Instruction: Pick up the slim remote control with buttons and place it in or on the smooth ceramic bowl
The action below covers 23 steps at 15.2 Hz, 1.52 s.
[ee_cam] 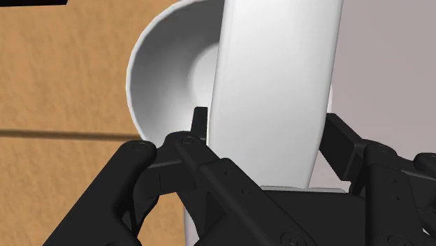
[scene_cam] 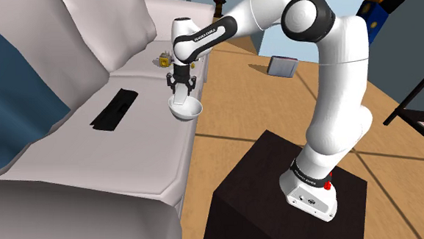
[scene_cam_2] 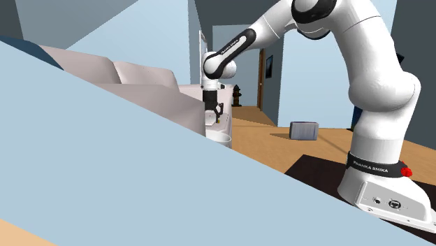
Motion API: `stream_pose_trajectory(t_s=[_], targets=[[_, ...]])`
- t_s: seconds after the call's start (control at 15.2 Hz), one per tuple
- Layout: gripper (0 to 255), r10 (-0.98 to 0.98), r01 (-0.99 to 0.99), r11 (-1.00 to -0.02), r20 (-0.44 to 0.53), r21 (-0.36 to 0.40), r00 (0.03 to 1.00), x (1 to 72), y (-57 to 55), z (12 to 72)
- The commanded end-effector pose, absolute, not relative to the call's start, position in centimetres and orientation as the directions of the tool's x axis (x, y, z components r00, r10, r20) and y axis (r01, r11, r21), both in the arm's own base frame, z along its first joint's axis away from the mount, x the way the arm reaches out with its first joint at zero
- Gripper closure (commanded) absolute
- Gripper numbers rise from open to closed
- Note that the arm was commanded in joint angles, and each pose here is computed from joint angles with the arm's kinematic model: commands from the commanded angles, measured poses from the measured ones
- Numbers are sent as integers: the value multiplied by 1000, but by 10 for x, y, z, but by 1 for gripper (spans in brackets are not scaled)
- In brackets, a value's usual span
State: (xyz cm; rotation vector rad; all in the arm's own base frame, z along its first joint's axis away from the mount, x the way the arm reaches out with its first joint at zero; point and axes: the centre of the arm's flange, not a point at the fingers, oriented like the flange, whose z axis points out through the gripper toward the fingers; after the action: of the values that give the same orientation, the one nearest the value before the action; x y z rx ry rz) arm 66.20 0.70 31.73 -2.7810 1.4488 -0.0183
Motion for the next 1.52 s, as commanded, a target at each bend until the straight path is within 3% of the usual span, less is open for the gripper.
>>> stream_pose_trajectory(t_s=[0.0, 0.86, 1.39, 1.45], targets=[[255, -819, -819, -574, 8, -11, 574, 670, -12, 319], [255, -819, -819, -574, 8, -11, 574, 670, -12, 246], [255, -819, -819, -574, 8, -11, 574, 670, -12, 246], [0, -819, -819, -574, 8, -11, 574, 669, -13, 246]])
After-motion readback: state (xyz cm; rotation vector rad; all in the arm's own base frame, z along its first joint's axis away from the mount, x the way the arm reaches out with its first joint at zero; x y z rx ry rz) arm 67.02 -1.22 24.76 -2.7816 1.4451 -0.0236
